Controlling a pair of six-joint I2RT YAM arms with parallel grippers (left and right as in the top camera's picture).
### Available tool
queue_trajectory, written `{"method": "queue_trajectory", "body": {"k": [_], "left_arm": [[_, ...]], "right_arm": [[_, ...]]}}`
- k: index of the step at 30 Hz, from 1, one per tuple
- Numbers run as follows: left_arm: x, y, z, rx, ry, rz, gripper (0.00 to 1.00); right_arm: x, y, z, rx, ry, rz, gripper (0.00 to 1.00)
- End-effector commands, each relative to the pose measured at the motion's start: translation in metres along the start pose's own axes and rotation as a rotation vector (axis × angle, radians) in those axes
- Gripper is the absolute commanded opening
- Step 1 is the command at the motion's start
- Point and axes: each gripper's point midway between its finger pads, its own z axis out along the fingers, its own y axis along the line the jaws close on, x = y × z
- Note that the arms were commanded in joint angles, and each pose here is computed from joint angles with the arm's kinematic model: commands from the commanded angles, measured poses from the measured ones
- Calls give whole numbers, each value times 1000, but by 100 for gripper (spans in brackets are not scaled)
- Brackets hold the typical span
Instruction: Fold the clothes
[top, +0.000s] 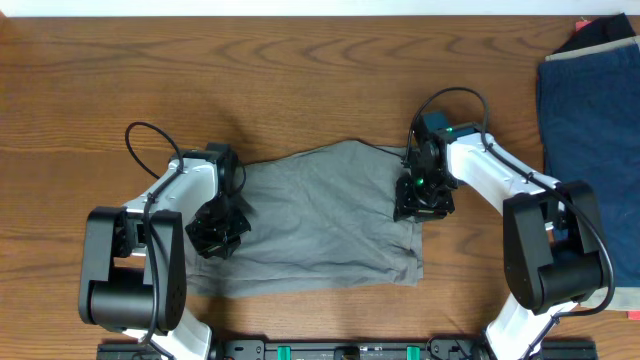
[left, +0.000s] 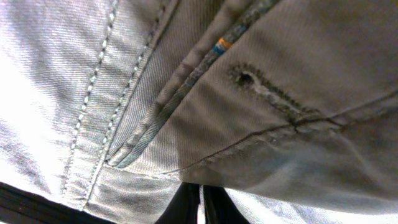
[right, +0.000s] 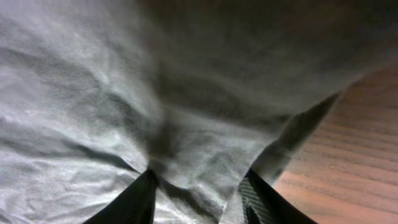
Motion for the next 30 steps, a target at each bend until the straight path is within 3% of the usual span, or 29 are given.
{"method": "queue_trajectory", "body": {"k": [1, 4, 8, 21, 22, 24, 26, 28, 30], "left_arm": [[0, 10, 7, -53, 4, 5, 7], [0, 10, 7, -53, 4, 5, 7], [0, 10, 7, -53, 4, 5, 8], [1, 11, 7, -56, 8, 5, 6], [2, 12, 7, -59, 13, 5, 7], [4, 13, 5, -63, 17, 5, 6], [7, 16, -1, -62, 16, 5, 6], [10, 18, -10, -54, 5, 5, 6], [13, 20, -22, -31, -25, 4, 6]], "right_arm": [[0, -1, 3, 7, 2, 14, 41], [-3, -6, 2, 21, -9, 19, 30], [-5, -13, 2, 54, -22, 43, 1], [-34, -56, -40, 134, -104, 182, 2], [-33, -57, -40, 134, -99, 185, 9], [-30, -57, -40, 138, -88, 178, 39], [-27, -58, -40, 142, -78, 168, 51], [-25, -58, -42, 146, -66, 172, 45], [-21, -57, -46, 147, -54, 188, 26]]}}
